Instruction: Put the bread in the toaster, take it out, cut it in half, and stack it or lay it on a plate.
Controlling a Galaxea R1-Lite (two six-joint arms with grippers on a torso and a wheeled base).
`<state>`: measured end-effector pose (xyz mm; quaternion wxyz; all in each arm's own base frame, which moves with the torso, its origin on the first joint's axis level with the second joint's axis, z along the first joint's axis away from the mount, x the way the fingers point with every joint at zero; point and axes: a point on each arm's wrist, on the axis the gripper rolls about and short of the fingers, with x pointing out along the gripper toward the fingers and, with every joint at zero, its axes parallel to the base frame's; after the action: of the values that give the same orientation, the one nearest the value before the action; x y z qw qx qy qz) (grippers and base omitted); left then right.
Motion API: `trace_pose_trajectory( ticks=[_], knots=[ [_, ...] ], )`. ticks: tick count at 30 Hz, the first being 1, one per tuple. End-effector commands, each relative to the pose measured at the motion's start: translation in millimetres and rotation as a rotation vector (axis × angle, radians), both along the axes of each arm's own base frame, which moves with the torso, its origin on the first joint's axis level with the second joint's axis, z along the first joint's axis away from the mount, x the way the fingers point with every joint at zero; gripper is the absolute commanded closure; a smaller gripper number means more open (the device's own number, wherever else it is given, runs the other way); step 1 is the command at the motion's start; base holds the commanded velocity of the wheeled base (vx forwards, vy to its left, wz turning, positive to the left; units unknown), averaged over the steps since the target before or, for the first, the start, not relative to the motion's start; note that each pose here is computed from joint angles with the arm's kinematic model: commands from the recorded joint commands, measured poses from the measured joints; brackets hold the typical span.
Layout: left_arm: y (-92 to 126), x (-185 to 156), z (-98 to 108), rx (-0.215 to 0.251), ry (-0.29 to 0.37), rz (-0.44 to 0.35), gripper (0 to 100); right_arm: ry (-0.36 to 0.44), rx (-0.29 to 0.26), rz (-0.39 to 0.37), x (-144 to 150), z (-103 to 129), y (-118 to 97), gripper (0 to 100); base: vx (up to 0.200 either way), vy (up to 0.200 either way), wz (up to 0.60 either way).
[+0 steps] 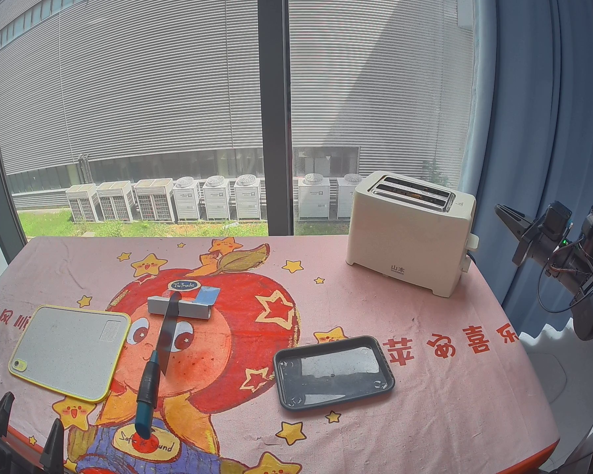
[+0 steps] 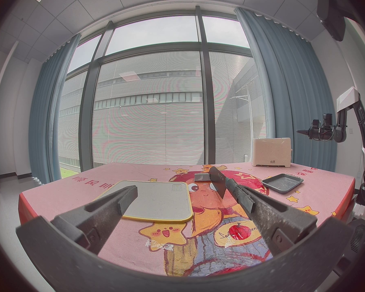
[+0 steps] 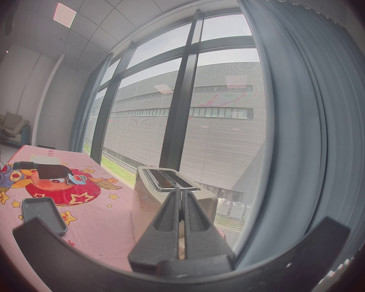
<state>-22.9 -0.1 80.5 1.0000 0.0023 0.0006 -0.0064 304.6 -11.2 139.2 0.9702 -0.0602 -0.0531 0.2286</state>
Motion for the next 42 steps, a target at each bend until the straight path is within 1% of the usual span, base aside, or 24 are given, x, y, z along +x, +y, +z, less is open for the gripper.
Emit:
trace_pose_trajectory(
  ticks=[1,21,27,42],
  knots=[
    [0.0,0.1,-5.3,0.0,0.002,-0.001,0,-0.002,0.0,0.001,-0.4,0.7,0.4,100,0.0,0.0,0.0],
    [0.0,0.1,-5.1,0.0,0.0,-0.001,0,0.0,-0.008,0.007,-2.5,-0.2,2.4,100,0.0,0.0,0.0],
    [0.0,0.1,-5.3,0.001,0.002,0.0,0,0.012,-0.007,0.007,-4.9,-2.3,2.6,100,0.0,0.0,0.0],
    [0.0,0.1,-5.1,0.0,0.0,0.0,0,0.011,-0.009,0.01,-11.3,-0.1,3.9,100,0.0,0.0,0.0]
  ],
)
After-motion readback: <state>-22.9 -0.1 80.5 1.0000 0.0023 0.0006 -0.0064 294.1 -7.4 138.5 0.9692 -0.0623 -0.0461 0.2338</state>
